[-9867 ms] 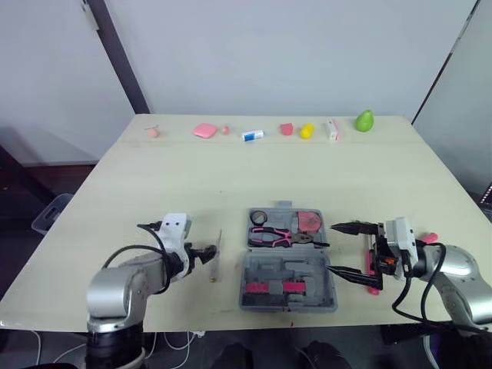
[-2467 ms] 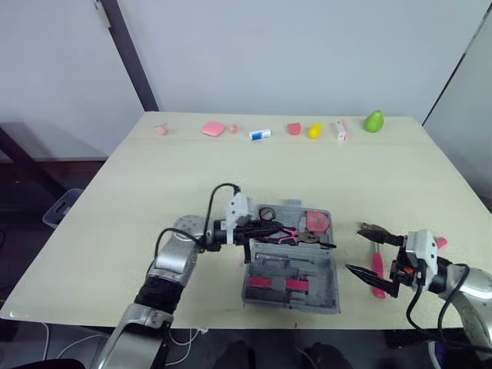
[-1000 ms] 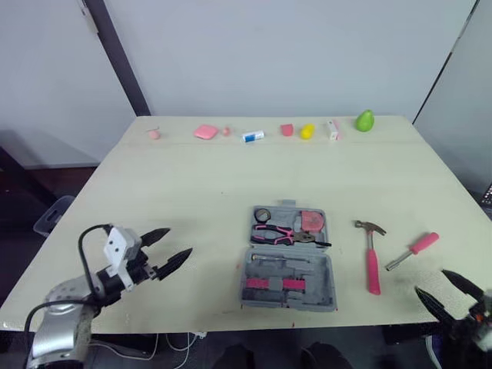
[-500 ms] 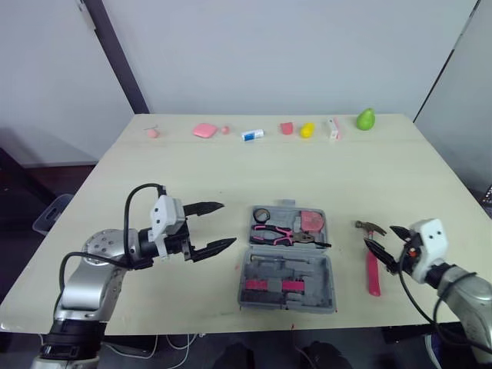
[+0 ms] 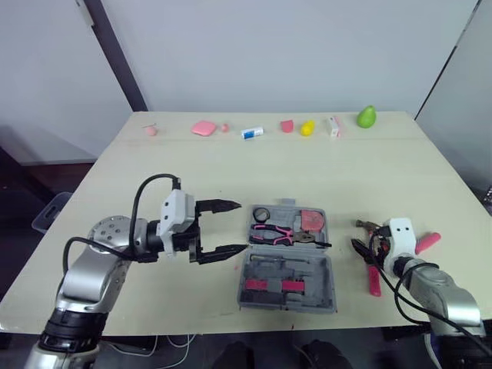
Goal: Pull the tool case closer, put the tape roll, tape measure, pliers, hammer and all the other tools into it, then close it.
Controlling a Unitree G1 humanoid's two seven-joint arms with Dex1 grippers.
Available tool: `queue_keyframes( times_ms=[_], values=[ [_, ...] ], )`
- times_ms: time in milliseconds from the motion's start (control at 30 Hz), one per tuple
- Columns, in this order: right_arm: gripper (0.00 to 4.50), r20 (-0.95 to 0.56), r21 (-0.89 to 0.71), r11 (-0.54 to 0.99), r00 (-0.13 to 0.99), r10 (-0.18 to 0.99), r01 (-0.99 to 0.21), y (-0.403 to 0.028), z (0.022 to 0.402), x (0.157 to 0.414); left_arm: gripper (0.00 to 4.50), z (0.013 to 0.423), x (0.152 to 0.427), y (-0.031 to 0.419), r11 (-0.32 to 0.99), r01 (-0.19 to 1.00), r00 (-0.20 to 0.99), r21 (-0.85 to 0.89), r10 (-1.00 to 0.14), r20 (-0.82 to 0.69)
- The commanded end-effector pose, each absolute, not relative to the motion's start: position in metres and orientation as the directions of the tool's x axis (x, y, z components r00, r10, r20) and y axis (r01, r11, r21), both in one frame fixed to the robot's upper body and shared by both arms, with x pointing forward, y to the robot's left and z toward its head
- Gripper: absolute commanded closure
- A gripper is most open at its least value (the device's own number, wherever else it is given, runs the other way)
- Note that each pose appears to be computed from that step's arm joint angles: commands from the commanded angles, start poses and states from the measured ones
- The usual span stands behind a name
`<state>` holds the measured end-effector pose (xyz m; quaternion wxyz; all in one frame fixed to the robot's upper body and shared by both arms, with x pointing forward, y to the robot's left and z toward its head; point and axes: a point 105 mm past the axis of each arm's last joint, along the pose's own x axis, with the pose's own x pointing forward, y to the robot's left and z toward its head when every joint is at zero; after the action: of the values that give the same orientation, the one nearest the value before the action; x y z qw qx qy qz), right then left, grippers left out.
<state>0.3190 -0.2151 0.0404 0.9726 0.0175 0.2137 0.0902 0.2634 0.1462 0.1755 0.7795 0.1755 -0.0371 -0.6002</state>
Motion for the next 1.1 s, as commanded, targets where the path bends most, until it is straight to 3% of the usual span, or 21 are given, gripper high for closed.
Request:
queue_keyframes(
  times_ms=[33,133,400,800,1100],
  values=[
    [0.00,-0.392,0.065,0.992,0.911,0.126,-0.109,-0.220,0.047,0.332,0.04,0.192,0.256,0.136,0.164,0.920,0.226,0.356,-0.964,-0.140],
    [0.76,-0.392,0.055,0.993,0.912,0.119,-0.106,-0.219,0.046,0.337,0.00,0.194,0.255,0.135,0.151,0.921,0.214,0.360,-0.966,-0.143],
    [4.36,-0.414,0.022,0.995,0.905,0.101,-0.101,-0.217,0.039,0.333,0.00,0.192,0.251,0.139,0.127,0.931,0.185,0.342,-0.972,-0.143],
    [4.44,-0.383,0.077,0.976,0.897,0.219,-0.205,-0.166,0.049,0.314,0.00,0.190,0.245,0.142,0.085,0.941,0.145,0.328,-0.976,-0.164],
    [4.44,-0.377,0.083,0.993,0.920,0.110,-0.085,-0.166,0.044,0.312,0.00,0.192,0.245,0.141,0.082,0.938,0.142,0.337,-0.977,-0.158]
  ],
)
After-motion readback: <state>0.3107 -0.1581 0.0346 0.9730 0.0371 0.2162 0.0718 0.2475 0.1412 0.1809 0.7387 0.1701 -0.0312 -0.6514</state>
